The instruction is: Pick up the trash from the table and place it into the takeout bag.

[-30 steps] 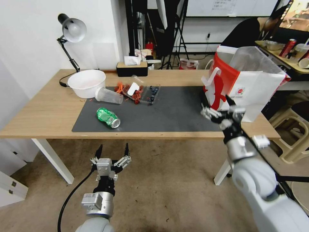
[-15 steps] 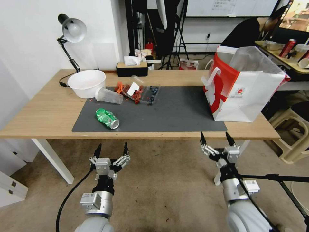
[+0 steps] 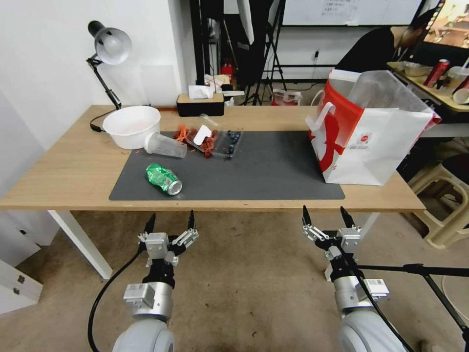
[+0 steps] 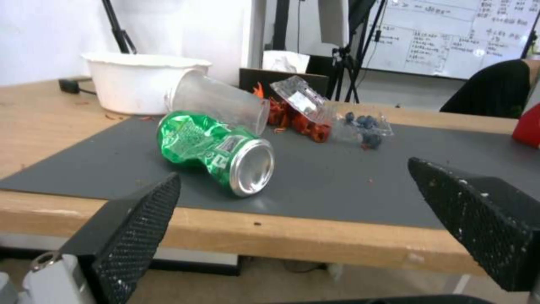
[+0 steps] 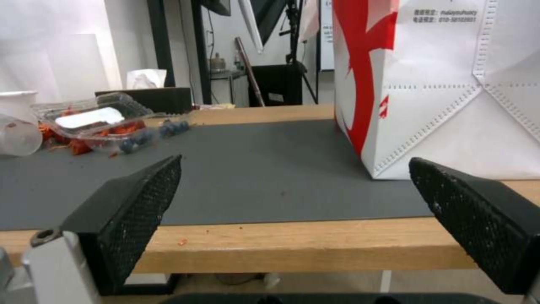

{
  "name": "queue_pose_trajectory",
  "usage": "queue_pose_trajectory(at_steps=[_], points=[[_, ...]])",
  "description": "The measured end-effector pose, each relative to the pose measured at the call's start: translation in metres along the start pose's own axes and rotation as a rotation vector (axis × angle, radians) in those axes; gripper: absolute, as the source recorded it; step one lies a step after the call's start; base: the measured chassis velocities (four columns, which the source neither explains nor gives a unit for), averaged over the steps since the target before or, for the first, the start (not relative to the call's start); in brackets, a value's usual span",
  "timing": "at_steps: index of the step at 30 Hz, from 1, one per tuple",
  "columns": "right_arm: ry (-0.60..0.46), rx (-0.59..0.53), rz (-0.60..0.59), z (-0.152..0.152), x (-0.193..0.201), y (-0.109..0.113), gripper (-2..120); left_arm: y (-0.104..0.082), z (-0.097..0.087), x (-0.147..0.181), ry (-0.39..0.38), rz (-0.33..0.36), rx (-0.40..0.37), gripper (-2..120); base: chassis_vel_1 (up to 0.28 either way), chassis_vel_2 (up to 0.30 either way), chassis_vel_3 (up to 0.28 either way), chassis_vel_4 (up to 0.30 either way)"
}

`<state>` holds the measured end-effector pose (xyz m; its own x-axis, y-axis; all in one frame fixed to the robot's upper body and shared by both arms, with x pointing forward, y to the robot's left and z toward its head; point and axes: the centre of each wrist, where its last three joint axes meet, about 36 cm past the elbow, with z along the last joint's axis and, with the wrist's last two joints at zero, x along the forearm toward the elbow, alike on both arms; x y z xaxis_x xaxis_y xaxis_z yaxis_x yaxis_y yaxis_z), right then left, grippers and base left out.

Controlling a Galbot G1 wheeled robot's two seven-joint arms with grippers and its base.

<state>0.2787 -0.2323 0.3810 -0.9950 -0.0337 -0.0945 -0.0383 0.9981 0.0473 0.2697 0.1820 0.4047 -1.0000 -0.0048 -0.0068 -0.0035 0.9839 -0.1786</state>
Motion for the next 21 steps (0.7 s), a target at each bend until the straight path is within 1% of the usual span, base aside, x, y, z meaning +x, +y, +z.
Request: queue_pose_trajectory(at_steps=[6, 9, 10, 12, 13, 16, 21], points=[[0.003, 0.002, 0.005, 0.001, 0.001, 0.001, 100, 0.002, -0.009, -0.014, 0.021, -0.003, 0.028, 100, 0.0, 0.0, 0.0, 0.0], [0.006, 0.005, 0.009, 0.001, 0.003, 0.002, 100, 0.001, -0.02, -0.028, 0.042, -0.019, 0.064, 100, 0.0, 0.0, 0.0, 0.0], [0.006, 0.005, 0.009, 0.001, 0.003, 0.002, 100, 0.001, -0.02, -0.028, 0.042, -0.019, 0.064, 100, 0.0, 0.0, 0.0, 0.0], [0.005, 0.005, 0.011, 0.001, 0.002, 0.004, 100, -0.001, -0.027, -0.038, 0.06, -0.03, 0.094, 100, 0.0, 0.0, 0.0, 0.0], [0.005, 0.005, 0.011, 0.001, 0.002, 0.004, 100, -0.001, -0.027, -0.038, 0.06, -0.03, 0.094, 100, 0.0, 0.0, 0.0, 0.0], [0.006, 0.006, 0.012, 0.001, 0.001, 0.007, 100, -0.002, -0.031, -0.052, 0.084, -0.038, 0.129, 100, 0.0, 0.0, 0.0, 0.0], [0.009, 0.009, 0.015, 0.001, 0.001, 0.009, 100, 0.0, -0.032, -0.067, 0.114, -0.048, 0.147, 100, 0.0, 0.0, 0.0, 0.0]])
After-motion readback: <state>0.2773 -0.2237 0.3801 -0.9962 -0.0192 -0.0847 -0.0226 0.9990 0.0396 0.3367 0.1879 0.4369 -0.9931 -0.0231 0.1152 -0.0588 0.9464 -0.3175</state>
